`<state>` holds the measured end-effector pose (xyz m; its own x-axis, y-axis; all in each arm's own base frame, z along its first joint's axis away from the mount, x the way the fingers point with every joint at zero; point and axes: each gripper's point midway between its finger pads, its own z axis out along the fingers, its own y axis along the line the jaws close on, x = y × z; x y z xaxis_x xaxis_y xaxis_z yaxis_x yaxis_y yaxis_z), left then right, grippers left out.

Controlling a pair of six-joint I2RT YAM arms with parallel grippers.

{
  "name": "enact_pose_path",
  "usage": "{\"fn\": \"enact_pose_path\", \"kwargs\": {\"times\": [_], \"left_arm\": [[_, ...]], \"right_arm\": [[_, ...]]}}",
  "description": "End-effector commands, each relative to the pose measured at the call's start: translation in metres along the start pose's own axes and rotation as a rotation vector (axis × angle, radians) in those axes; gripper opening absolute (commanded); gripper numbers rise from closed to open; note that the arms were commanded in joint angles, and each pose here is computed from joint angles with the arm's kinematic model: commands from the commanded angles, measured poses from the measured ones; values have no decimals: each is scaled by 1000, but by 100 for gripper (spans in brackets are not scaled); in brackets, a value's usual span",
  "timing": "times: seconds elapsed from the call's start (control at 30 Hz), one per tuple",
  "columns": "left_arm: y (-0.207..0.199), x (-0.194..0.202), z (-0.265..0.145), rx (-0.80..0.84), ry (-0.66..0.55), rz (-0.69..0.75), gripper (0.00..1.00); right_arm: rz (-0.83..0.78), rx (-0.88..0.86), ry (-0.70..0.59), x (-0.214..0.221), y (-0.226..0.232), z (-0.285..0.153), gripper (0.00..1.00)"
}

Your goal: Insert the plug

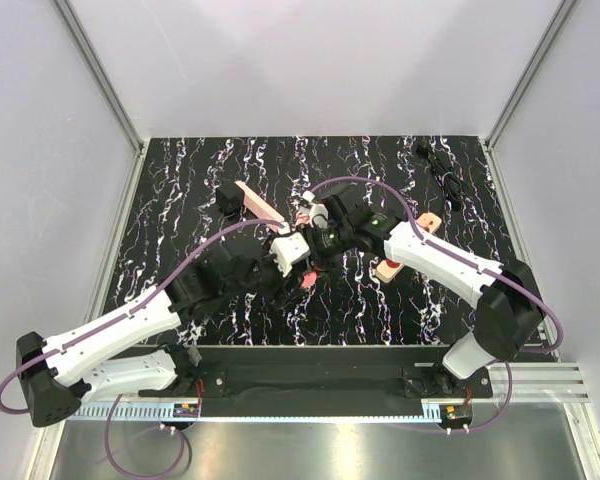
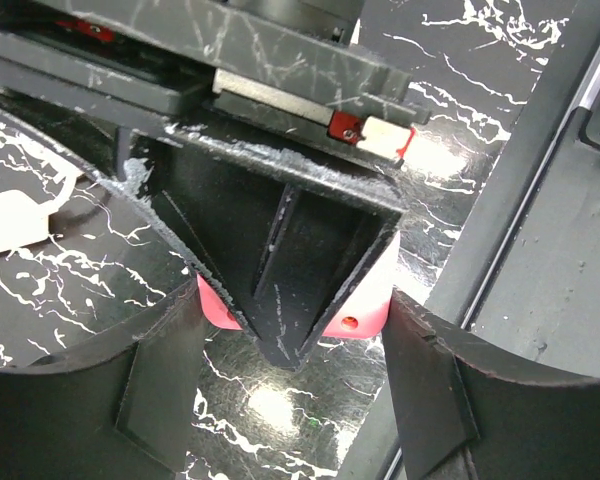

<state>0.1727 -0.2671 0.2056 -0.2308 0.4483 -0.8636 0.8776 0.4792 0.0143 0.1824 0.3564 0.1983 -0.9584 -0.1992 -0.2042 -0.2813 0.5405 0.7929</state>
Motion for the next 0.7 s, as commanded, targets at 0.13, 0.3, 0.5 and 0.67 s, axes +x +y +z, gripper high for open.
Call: {"fn": "enact_pose_path", "kwargs": {"times": [0.13,0.3,0.5,0.67], "left_arm": [[-3,-18,1,21,-60,24,0],[-4,-16,1,21,-57,19,0],[6,-18,-6,-45,-72,-16,83],[16,-27,-26,-119,-134,-61,99]], "right_arm": [[-40,-25,8,-2,13,1,40],[-52,-33,3,1,14,2,0],[-68,26,-77,-10,4,-4,0],[33,151,-173,-35,-42,-30,0]]}}
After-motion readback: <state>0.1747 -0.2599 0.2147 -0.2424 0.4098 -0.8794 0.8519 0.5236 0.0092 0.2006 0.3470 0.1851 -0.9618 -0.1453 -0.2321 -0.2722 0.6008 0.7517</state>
